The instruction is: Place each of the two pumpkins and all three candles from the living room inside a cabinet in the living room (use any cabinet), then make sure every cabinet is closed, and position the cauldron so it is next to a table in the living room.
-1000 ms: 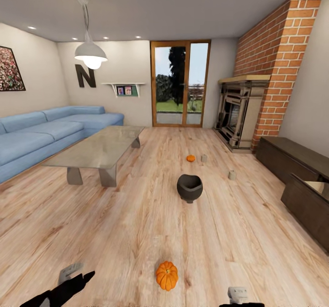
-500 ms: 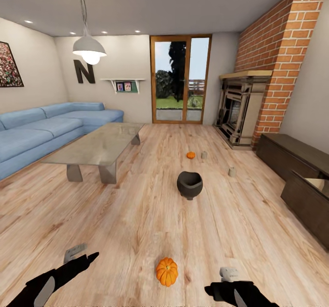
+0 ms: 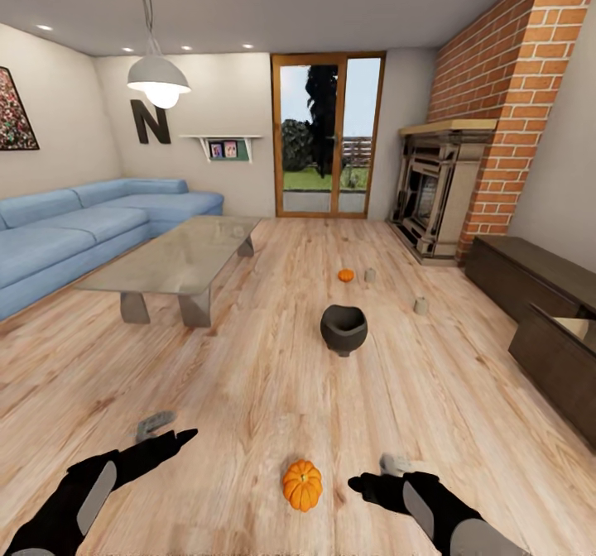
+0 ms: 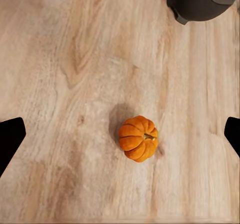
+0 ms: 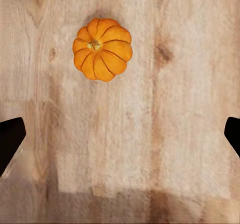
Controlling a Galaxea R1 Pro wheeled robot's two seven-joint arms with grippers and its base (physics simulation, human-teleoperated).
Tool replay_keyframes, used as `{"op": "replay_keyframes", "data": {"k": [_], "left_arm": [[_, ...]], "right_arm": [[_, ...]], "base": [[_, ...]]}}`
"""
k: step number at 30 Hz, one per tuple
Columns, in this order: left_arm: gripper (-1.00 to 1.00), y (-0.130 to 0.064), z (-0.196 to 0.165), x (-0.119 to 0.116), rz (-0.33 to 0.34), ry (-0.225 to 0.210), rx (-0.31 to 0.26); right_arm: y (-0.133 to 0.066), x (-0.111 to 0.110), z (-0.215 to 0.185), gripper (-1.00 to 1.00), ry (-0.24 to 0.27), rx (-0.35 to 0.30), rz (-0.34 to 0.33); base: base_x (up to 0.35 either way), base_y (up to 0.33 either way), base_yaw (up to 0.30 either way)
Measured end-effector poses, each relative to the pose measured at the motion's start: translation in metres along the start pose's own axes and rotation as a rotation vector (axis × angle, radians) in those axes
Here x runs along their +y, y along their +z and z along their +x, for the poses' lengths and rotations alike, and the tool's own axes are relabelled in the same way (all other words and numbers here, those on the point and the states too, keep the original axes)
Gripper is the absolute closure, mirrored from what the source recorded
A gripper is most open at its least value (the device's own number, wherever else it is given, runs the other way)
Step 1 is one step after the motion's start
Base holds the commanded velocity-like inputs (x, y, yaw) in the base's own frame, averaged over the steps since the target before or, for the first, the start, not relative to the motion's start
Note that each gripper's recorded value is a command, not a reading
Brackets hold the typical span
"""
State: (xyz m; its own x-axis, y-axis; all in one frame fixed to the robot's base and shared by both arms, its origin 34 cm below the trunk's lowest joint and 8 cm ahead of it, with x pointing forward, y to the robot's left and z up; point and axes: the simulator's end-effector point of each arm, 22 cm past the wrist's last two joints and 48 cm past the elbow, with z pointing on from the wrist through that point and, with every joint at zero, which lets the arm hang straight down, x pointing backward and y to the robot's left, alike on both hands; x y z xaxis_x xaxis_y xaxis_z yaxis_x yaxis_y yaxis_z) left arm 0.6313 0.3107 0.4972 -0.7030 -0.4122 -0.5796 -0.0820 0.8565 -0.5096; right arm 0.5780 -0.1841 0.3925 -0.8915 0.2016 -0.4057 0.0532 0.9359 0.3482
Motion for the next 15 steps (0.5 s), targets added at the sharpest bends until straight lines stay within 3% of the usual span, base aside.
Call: {"op": "replay_keyframes", "data": {"k": [2,6,11,15], "left_arm": [[-1.0,0.011,0.011,-0.024,0.037,-0.018,0.017],[-1.0,0.018,0.022,-0.038,0.057,-0.016,0.039],[-1.0,0.028,0.044,-0.057,0.078,0.041,0.097],[-1.0,0.031,0.051,-0.06,0.082,0.056,0.115]], "right_arm": [[0.0,0.005,-0.012,-1.0,0.022,-0.016,-0.013],[0.001,0.006,-0.014,-1.0,0.028,-0.016,-0.015],[0.003,0.006,-0.012,-1.0,0.035,-0.01,-0.016],[0.005,0.005,-0.009,-1.0,0.037,-0.003,-0.014]], "base": [[0.0,0.0,0.0],[0.002,0.003,0.0],[0.094,0.174,0.0],[0.147,0.276,0.0]]}}
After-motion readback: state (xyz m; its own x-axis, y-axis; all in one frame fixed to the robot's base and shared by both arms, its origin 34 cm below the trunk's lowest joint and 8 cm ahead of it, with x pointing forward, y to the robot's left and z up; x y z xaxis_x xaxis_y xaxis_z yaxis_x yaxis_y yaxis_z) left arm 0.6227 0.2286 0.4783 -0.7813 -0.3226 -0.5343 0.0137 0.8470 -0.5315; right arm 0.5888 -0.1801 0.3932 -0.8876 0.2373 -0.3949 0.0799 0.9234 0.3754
